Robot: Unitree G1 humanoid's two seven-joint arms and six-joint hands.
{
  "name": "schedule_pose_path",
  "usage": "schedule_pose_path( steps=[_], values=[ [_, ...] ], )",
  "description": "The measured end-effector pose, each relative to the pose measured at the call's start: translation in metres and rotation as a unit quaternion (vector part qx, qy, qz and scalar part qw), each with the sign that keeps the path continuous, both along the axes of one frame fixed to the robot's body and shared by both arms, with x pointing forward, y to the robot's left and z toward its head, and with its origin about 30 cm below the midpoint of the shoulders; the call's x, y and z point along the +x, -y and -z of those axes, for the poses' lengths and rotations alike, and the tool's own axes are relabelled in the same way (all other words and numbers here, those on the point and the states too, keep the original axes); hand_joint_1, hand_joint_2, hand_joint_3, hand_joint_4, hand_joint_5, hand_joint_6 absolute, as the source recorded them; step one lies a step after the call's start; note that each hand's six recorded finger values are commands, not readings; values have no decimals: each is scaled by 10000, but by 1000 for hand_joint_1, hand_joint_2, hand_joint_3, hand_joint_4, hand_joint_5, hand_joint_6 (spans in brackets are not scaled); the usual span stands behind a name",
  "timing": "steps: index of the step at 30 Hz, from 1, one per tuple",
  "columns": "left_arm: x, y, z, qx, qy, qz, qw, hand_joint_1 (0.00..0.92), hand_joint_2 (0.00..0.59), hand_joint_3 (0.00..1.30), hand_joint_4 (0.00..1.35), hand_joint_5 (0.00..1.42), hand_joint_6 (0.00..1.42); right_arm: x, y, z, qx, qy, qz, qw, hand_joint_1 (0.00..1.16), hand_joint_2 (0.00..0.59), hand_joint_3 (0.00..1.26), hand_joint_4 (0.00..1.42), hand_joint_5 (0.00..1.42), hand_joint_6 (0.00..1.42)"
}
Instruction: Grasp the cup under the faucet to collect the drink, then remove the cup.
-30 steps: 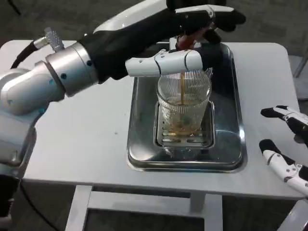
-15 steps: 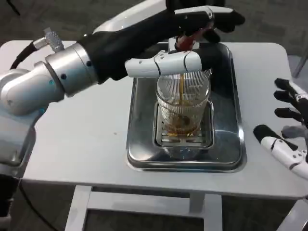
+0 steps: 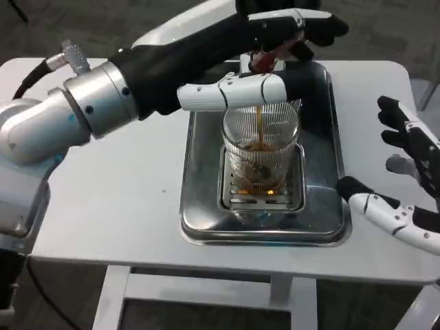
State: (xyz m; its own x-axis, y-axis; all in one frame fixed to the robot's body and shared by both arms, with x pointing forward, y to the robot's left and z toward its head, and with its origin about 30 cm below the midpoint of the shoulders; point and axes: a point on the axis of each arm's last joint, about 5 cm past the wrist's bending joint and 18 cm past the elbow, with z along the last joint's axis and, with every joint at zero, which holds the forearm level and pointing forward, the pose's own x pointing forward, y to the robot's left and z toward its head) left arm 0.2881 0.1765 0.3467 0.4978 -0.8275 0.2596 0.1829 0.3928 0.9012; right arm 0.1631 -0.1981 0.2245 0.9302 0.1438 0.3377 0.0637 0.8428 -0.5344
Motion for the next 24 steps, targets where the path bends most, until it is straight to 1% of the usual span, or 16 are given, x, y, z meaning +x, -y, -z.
schedule_pose_path(
  steps=[2,5,7,10,15,18,21,24],
  values=[
    [2,-3,1,3,3,-2,10000,0,121,182,151,235,239,21,-31,21,27,7,-64,10000,623,243,26,45,86,208],
    [3,-5,3,5,8,-1,10000,0,121,182,151,235,239,45,-55,42,64,11,-79,9999,624,243,26,44,86,209],
    [8,-11,6,4,5,-6,10000,0,121,182,151,235,239,79,-101,56,115,69,-82,9999,624,243,25,44,86,209],
    [9,-13,6,7,14,-4,10000,0,121,182,151,235,239,125,-152,80,209,83,-119,9997,625,243,25,44,83,210],
    [8,-20,3,9,19,-14,10000,0,115,182,151,235,239,224,-231,82,297,172,-251,9991,626,243,25,44,78,207],
    [8,-20,3,8,20,-14,10000,0,112,182,151,235,239,275,-272,90,329,173,-305,9988,626,243,17,36,75,199],
    [7,-22,2,8,22,-15,10000,0,92,182,151,235,239,298,-303,106,380,203,-303,9986,626,243,16,35,75,198],
    [6,-24,0,10,20,-23,10000,0,87,182,151,235,239,327,-329,130,436,182,-303,9984,626,243,16,35,72,196]
  ],
)
